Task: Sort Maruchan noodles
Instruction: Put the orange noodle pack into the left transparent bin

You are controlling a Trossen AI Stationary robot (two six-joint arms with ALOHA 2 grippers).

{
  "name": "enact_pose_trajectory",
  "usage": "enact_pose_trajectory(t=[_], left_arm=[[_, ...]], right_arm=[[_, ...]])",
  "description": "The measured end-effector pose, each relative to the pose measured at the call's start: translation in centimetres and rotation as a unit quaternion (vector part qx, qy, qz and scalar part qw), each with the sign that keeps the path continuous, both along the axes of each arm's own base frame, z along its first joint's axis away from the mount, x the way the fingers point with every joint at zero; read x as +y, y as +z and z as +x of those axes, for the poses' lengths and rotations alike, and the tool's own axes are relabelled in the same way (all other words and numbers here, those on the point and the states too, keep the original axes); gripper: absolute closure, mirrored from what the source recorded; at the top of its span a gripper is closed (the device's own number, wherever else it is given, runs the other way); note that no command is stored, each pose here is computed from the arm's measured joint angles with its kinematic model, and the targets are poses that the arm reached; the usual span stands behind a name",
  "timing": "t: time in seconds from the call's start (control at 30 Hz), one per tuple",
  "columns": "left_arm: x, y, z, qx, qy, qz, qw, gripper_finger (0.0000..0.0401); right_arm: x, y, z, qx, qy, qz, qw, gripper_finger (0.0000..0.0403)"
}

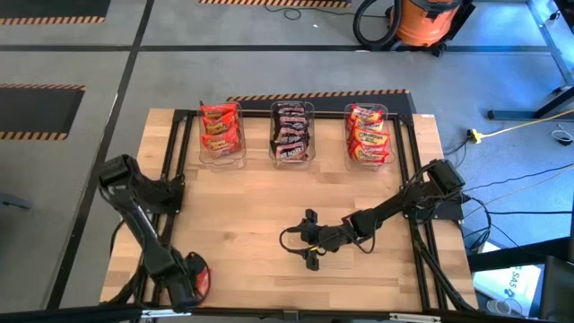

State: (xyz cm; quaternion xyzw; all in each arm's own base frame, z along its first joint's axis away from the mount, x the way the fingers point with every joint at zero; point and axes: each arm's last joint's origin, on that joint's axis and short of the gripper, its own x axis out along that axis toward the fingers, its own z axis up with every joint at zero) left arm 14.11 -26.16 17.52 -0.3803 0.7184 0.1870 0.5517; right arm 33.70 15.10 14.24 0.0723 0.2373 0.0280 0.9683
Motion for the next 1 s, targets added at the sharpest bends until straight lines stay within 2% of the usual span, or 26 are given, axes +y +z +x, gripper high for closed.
enact_pose_trajectory(t=[0.17, 0.4, 0.57, 0.83, 1.0], left_arm=[[0.0, -1.5, 0.8, -0.010, -0.067, 0.017, 0.998, 0.0145], [1.9, -1.6, 3.2, -0.108, -0.152, 0.080, 0.979, 0.0145], [3.9, -1.6, 5.8, -0.176, -0.214, 0.140, 0.951, 0.0145], [6.8, -1.8, 9.2, -0.259, -0.292, 0.263, 0.882, 0.0145], [7.7, -1.2, 10.5, -0.264, -0.298, 0.291, 0.870, 0.0145]], right_arm=[[0.0, 0.0, 0.0, 0.000, 0.000, 0.000, 1.000, 0.0126], [-0.6, 0.9, -0.6, 0.014, -0.048, -0.021, 0.999, 0.0126], [-1.1, 2.2, -1.4, 0.029, -0.081, -0.021, 0.996, 0.0126], [-3.3, 2.3, -0.5, 0.052, -0.082, 0.063, 0.993, 0.0126], [-4.6, 2.1, 0.5, 0.043, -0.074, 0.114, 0.990, 0.0126]])
